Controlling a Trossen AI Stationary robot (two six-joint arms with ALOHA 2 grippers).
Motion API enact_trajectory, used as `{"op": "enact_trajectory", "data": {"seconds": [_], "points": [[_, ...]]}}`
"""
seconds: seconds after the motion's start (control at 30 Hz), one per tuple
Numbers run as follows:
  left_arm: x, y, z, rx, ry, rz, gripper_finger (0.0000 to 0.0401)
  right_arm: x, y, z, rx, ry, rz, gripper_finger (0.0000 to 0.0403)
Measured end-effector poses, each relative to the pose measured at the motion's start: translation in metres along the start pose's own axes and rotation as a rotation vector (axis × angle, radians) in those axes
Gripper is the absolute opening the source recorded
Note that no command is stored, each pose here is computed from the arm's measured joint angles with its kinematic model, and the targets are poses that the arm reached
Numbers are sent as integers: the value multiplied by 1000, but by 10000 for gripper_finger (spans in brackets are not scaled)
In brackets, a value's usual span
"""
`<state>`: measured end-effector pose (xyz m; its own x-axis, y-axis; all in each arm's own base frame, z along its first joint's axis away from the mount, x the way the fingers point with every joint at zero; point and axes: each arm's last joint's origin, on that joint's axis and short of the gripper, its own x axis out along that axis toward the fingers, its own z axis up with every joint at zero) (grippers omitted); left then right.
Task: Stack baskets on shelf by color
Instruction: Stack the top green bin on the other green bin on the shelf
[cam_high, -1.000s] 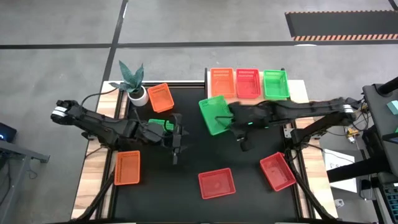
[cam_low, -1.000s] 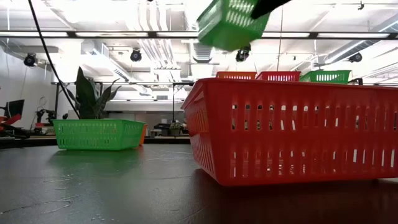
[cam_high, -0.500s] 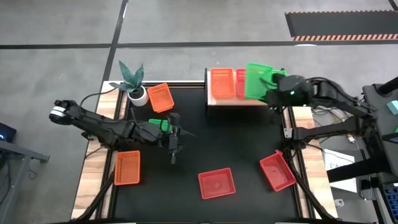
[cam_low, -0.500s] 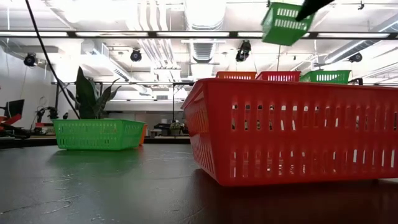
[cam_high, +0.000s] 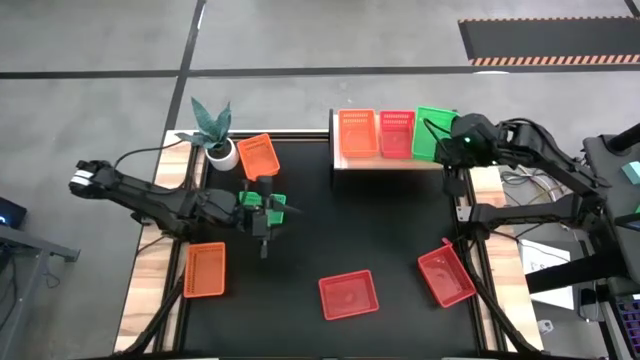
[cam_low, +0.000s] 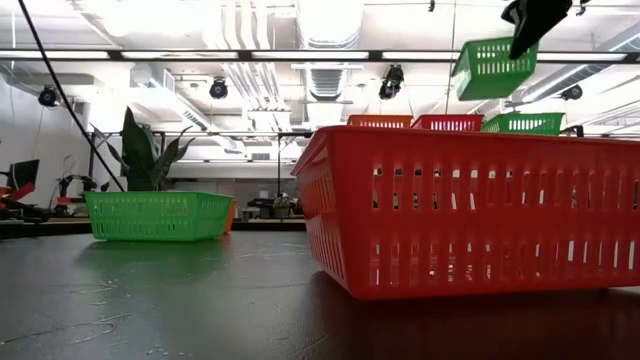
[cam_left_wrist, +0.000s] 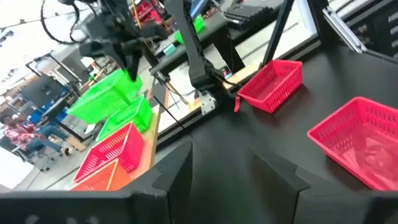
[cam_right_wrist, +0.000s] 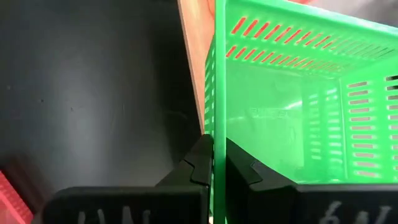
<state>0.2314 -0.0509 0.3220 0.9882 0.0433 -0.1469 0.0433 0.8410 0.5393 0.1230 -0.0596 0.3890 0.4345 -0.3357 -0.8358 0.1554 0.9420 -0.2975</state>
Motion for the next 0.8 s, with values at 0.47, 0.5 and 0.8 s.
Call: {"op": "enact_trajectory", "data": {"seconds": [0.47,0.5,0.8], "points": [[-13,1,-6,-11,-28,18,130,19,-25,-7,-63,210,-58,8],[-13,1,-6,-11,-29,18,130,20,-26,-8,-76,240,-68,8],[-13,1,-6,-11,-29,18,130,23,-30,-9,-165,295,-80,8]]}}
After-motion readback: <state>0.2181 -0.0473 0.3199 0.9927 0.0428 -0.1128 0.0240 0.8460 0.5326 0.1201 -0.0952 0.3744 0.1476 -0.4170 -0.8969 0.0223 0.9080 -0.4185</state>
